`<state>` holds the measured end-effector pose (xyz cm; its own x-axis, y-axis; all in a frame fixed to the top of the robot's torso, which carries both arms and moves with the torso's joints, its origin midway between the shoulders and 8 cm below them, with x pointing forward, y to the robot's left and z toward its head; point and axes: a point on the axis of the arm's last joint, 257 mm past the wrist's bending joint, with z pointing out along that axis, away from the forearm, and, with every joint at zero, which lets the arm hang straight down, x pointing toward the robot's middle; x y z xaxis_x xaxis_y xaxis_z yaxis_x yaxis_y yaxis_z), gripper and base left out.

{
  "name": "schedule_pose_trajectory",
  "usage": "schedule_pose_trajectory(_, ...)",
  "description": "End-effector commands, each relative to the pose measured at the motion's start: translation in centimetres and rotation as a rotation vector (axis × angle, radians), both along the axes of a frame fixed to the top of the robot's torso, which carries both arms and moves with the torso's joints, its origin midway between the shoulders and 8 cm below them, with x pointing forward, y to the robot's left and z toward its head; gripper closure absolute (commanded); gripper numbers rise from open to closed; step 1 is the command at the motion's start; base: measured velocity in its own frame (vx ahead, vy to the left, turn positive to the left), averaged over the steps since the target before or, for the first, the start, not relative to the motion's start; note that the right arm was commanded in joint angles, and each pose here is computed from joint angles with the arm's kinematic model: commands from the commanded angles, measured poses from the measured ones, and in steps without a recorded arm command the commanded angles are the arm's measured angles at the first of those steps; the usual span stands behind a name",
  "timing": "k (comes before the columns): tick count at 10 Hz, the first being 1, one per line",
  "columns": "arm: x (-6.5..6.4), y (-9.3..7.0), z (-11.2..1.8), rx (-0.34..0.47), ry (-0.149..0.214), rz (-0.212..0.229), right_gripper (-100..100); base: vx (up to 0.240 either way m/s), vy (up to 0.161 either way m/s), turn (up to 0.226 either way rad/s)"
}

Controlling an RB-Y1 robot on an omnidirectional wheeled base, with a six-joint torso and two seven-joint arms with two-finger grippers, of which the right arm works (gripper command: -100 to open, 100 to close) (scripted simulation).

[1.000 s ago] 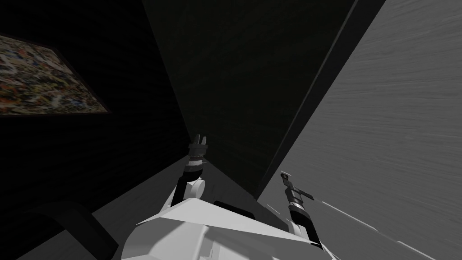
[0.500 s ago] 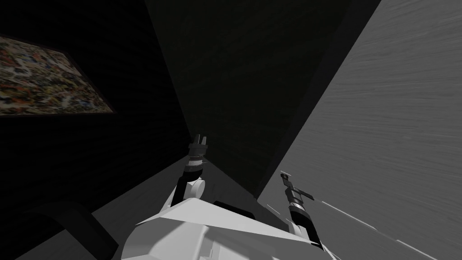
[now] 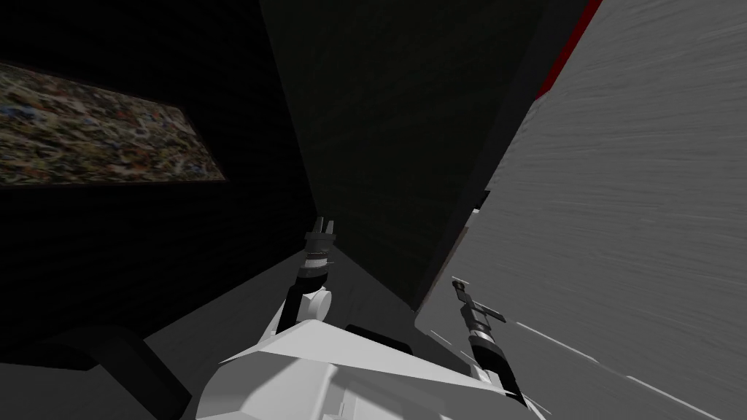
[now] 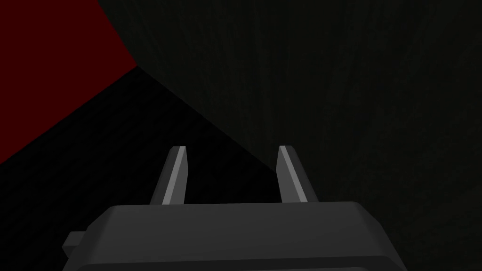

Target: Pull the door open

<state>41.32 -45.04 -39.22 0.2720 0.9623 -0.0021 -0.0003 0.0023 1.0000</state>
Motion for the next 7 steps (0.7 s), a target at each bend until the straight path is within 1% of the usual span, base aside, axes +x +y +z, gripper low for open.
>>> schedule_pose_trajectory(1,-0.29,0.3,-0.02,0.001,-0.001,0.027,100,-0.21,-0.033,0.13)
schedule_pose_trajectory(3,-0.49,0.6,-0.02,0.002,0.0,0.051,100,-0.201,-0.059,0.109)
schedule_pose_trajectory(4,-0.56,0.7,-0.02,0.002,0.0,0.059,100,-0.206,-0.025,0.077)
schedule_pose_trajectory(5,-0.4,0.89,-0.07,0.003,0.001,0.057,100,-0.086,-0.002,0.023)
schedule_pose_trajectory(6,-0.84,1.17,-0.21,0.004,0.003,0.078,100,-0.16,0.0,0.104)
schedule_pose_trajectory(7,-1.04,1.24,-0.18,0.003,0.002,0.088,100,-0.221,-0.027,0.097)
